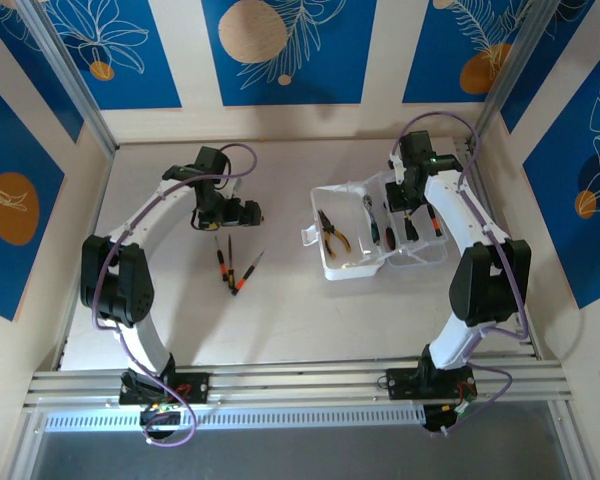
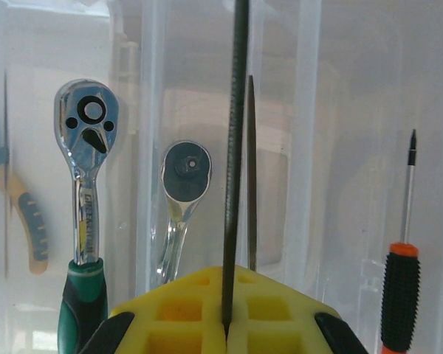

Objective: Pack the tool kit

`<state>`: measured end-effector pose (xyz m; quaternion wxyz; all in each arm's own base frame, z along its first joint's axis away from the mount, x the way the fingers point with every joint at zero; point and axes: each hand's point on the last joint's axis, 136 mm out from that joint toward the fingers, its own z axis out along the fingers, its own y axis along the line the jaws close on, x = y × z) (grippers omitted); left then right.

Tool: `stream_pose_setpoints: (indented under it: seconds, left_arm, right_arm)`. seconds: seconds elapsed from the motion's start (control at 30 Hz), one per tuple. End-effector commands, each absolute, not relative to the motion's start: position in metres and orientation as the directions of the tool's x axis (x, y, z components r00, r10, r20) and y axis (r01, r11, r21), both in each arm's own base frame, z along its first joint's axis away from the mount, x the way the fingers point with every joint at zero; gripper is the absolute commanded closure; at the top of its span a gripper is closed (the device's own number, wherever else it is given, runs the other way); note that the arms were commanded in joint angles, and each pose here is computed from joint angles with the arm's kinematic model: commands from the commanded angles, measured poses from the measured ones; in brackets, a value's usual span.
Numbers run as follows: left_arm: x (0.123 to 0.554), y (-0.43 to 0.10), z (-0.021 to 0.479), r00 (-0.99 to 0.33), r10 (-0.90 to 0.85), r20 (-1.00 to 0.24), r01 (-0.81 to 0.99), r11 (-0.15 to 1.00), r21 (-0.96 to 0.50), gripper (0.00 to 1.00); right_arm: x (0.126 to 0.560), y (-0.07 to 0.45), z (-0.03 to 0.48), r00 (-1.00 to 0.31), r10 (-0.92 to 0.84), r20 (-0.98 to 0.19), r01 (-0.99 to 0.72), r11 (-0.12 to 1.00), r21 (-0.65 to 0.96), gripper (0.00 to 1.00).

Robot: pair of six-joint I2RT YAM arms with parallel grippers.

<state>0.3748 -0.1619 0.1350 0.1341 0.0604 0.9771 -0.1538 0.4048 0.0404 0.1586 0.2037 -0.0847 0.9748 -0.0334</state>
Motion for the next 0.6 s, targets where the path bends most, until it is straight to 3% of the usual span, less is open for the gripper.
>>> stream_pose_setpoints:
  seconds: [0.0, 0.13, 0.33, 0.57]
  left_arm:
    - [0.368, -0.158, 0.127, -0.966, 0.082, -0.245, 0.151, 0.949, -0.276, 0.01]
    - [0.367, -0.158, 0.125, -0.967, 0.082, -0.24, 0.149, 0.95, -0.275, 0.01]
    - [0.366, -0.158, 0.124, -0.968, 0.084, -0.237, 0.15, 0.95, -0.275, 0.02]
    - [0.361, -0.157, 0.121, -0.971, 0.082, -0.225, 0.144, 0.95, -0.277, 0.03]
  right_arm:
    - [0.417, 0.042, 0.162, -0.889, -0.188, -0.418, -0.162, 0.982, -0.098, 1.0]
    - [0.418, 0.04, 0.153, -0.9, -0.185, -0.395, -0.157, 0.982, -0.104, 1.0]
    - [0.417, 0.04, 0.152, -0.903, -0.184, -0.388, -0.154, 0.982, -0.107, 0.71]
    - [0.415, 0.04, 0.174, -0.89, -0.17, -0.423, -0.14, 0.985, -0.1, 0.6]
